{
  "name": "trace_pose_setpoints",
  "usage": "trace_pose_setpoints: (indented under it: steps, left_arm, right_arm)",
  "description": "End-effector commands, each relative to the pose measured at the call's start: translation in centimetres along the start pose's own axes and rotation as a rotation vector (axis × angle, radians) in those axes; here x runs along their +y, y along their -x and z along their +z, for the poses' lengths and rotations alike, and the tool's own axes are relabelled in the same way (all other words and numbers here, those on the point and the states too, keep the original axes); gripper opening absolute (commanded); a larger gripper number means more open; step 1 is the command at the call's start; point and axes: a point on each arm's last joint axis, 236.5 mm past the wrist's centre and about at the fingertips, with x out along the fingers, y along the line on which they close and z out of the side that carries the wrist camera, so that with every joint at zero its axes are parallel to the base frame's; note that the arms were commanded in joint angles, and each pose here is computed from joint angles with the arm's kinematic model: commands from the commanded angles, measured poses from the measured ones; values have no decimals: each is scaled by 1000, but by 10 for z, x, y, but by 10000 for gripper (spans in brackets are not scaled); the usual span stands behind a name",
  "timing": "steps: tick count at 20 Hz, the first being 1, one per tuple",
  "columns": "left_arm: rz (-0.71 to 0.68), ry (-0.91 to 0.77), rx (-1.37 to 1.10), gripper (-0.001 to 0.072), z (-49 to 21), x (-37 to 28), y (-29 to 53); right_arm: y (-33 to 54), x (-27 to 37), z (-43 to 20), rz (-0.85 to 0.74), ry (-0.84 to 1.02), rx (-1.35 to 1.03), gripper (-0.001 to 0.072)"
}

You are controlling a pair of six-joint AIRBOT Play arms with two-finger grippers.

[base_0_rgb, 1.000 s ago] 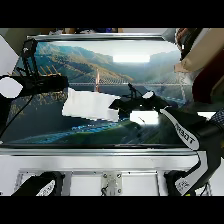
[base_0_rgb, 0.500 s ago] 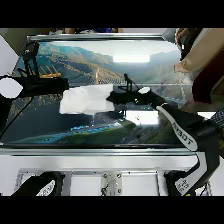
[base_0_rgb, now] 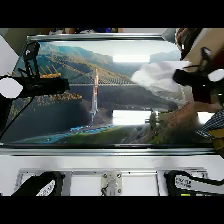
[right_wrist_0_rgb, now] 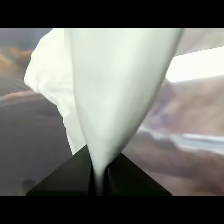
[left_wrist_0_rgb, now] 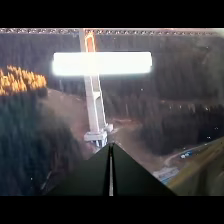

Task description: Fold the clothes and pants, and hang the long-sleeved shirts on hangers.

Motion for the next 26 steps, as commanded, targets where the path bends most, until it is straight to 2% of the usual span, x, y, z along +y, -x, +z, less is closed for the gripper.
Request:
trace_pose_setpoints:
  steps: [1,4,11,16,17,18,19,20,22,26]
  left_arm:
    - [-4,1,-3,4,1,-1,0]
    - [-4,1,-2,4,0,-1,0]
    - [-3,1,17,4,-4,-1,0]
    - [-1,1,42,4,-10,-1,0]
    - [-1,1,45,4,-11,0,0]
    - [-1,1,45,4,-11,0,0]
    - [-1,1,45,4,-11,-1,0]
    - [-1,1,48,5,-11,0,0]
    - [-1,1,50,4,-12,0,0]
    - [-1,1,51,5,-12,0,0]
  right_arm:
    - [60,-110,-3,-283,-192,-52,12]
    - [69,-128,-60,-324,-295,34,12]
    - [80,-118,-195,-367,-527,203,12]
    - [92,-111,-242,-376,-545,280,26]
    - [93,-108,-247,-373,-546,300,60]
    - [94,-105,-251,-369,-551,319,232]
    - [95,-100,-256,-355,-563,344,457]
    - [96,-92,-260,-329,-563,371,539]
    - [103,-73,-260,-250,-482,402,537]
    - [149,-40,-224,-156,-165,297,537]
